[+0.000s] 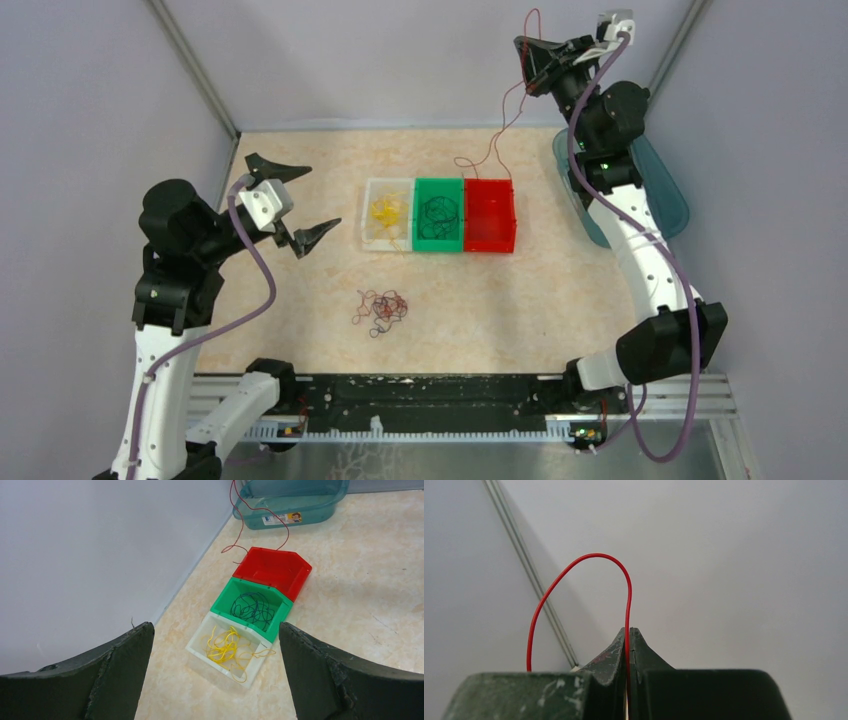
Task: Untangle the cables
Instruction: Place the cable in the bin.
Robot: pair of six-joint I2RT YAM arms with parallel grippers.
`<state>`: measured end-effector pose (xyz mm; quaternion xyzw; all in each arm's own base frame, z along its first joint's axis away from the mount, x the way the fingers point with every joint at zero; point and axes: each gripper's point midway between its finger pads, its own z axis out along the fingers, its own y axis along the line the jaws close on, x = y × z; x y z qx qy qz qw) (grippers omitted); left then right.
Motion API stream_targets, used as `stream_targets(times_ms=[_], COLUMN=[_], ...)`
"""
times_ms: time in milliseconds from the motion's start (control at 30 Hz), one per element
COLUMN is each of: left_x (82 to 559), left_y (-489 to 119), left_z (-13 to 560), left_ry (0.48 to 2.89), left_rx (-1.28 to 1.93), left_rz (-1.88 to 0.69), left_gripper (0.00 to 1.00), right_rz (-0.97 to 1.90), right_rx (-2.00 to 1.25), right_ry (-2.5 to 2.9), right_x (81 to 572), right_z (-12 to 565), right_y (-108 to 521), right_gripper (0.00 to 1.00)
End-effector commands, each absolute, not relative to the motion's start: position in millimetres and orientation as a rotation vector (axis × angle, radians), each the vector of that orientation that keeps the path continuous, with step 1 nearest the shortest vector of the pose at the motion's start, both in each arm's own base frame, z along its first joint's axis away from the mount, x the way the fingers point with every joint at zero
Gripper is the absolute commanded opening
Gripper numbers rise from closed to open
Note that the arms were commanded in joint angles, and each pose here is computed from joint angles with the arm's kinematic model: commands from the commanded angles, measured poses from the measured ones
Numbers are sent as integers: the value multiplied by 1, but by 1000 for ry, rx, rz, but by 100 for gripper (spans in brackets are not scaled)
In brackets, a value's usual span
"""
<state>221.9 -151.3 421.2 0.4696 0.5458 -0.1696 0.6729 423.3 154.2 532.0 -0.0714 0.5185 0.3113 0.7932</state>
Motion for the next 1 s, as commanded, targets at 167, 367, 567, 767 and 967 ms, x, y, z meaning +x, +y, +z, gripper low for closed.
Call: stream_targets(times_ms=[167,367,567,767,967], left_x=[221,222,223,222,222], left_y=[-150,-151,-150,-150,-150], left_z=[431,430,429,430,429], left_ry=[1205,1209,1210,1210,1210], left_rx=[1065,1065,1064,1066,1069], left_rz=[-356,-362,-358,-360,-358], left_gripper=[100,99,99,99,99], right_rz=[630,627,637,630,664], right_rx=[-168,-175,-187,-194,-220], right_ry=[1078,1146,1211,1251,1259], right_x=[424,433,438,442,440], right_z=[534,499,465,444,438], right_y=[148,150,154,155,161], right_gripper=[0,0,0,0,0])
